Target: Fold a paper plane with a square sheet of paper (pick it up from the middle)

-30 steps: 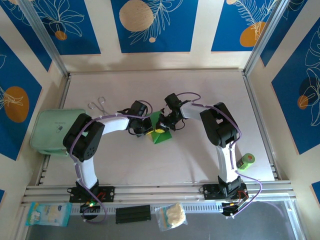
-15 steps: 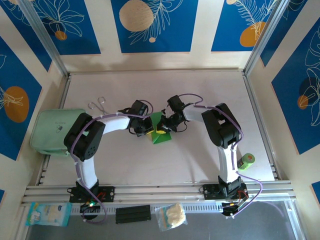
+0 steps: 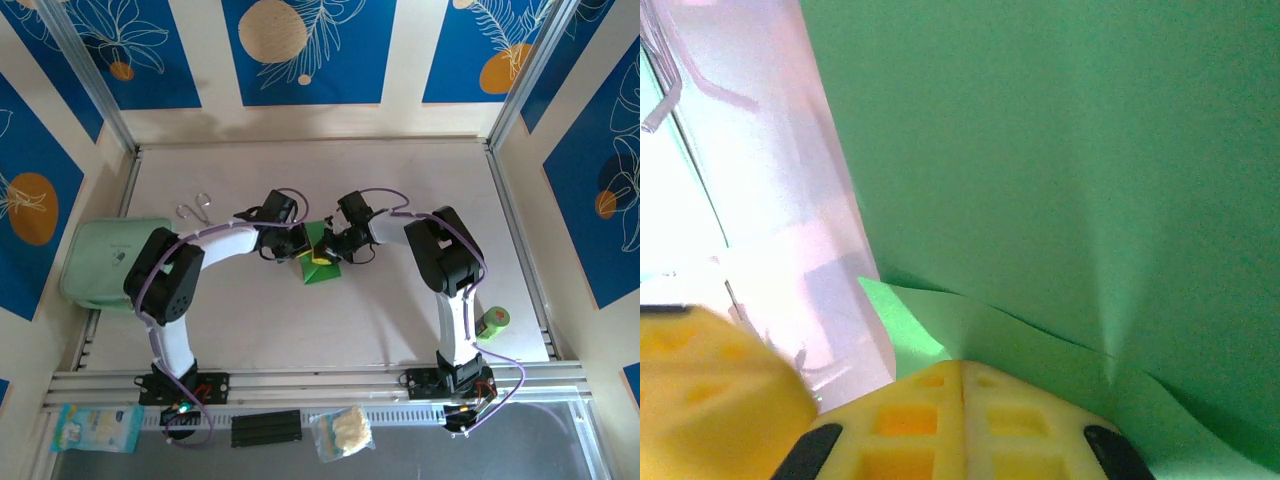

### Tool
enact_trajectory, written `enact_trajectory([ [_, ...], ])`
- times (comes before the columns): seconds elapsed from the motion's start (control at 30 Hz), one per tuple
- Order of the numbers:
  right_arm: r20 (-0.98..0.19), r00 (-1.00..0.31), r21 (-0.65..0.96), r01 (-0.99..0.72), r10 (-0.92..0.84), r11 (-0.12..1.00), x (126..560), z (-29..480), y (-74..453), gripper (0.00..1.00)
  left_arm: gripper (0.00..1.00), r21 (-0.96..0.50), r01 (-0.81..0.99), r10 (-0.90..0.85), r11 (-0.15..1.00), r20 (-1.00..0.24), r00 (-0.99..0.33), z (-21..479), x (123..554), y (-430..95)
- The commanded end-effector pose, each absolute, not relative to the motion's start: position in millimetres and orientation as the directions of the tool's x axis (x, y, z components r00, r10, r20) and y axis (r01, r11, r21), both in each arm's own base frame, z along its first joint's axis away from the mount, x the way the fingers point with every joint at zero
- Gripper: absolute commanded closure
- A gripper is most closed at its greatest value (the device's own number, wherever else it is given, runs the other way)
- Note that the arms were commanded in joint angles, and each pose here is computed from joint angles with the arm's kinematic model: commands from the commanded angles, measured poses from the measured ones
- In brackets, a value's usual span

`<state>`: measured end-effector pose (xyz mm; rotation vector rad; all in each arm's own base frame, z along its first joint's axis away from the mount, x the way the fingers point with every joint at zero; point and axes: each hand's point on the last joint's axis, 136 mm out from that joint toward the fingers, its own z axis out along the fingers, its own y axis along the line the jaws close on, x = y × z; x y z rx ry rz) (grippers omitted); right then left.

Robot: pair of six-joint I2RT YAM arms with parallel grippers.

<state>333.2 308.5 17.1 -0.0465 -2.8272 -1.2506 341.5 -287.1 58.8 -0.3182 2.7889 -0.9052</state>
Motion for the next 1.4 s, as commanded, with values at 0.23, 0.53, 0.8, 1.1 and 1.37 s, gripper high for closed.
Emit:
enact_trajectory([
  [0.23, 0.095, -0.993, 0.663, 0.118, 0.073, 0.739, 329.4, -19.1, 288.7, 0.99, 0.96, -0.658, -0.179, -0.256, 0.732, -0.022, -0.966, 55.2, 304.7, -300.5],
  [0.53, 0.1, -0.993, 0.659, 0.118, 0.069, 0.743, 328.6, -19.7, 288.4, 0.99, 0.95, -0.631, -0.173, -0.221, 0.756, 0.003, -0.975, 36.3, 300.0, -303.6],
  [0.8, 0.107, -0.992, 0.655, 0.122, 0.068, 0.745, 328.7, -19.9, 288.3, 0.99, 0.95, -0.619, -0.195, -0.21, 0.761, 0.049, -0.976, 20.3, 290.1, -302.0],
  [1.1, 0.117, -0.991, 0.647, 0.131, 0.072, 0.751, 328.2, -22.6, 286.9, 0.99, 0.95, -0.585, -0.215, -0.205, 0.782, 0.085, -0.975, 5.1, 273.4, -291.2],
  [1.37, 0.126, -0.989, 0.636, 0.143, 0.08, 0.758, 327.9, -26.3, 282.1, 0.99, 0.96, -0.501, -0.209, -0.184, 0.84, 0.099, -0.978, -13.6, 246.4, -263.7],
])
